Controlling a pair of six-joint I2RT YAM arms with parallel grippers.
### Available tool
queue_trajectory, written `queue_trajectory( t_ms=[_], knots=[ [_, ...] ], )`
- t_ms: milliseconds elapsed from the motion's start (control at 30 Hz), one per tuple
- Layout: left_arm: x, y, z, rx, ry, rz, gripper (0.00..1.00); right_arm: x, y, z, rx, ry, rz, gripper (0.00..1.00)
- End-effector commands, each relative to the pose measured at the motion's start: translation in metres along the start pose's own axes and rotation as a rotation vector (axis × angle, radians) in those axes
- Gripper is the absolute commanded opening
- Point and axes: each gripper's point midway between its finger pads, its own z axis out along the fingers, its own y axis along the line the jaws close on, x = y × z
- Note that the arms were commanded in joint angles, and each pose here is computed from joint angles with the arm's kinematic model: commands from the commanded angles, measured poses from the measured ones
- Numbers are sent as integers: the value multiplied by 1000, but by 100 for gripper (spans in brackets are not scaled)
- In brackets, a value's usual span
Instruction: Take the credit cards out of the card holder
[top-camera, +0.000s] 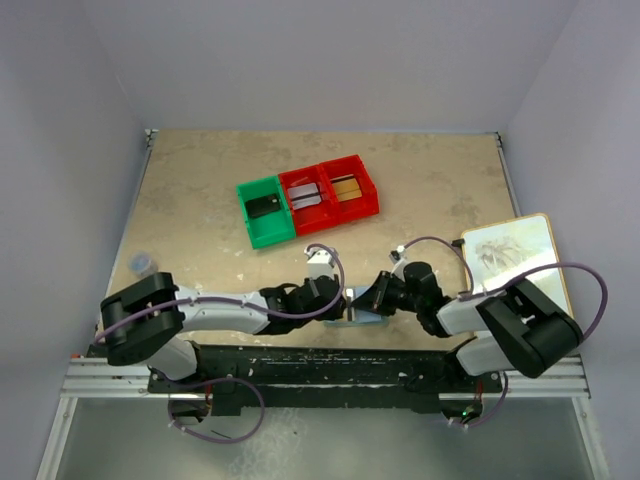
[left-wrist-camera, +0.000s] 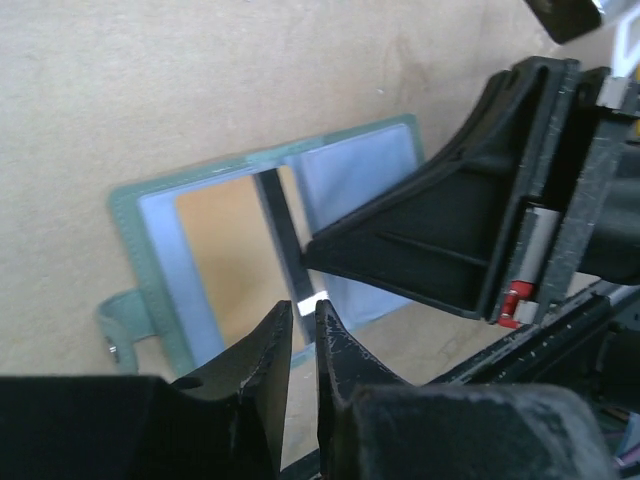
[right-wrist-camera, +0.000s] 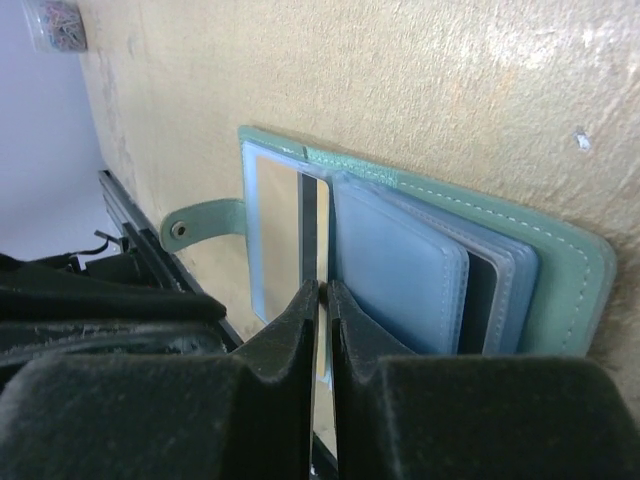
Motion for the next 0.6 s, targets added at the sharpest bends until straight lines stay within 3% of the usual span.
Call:
queue_trajectory(
  t_ms=[0, 333, 567],
  knots=[
    [-2, -34, 5, 117, 15, -43, 11, 0, -6, 4, 2, 3, -20, 11],
    [12, 14, 14, -68, 5, -67, 5, 1, -13, 5, 34, -2, -4, 9],
    [8, 23, 12, -112, -11, -32, 4, -6, -14, -1, 62, -51, -4, 8]
  ],
)
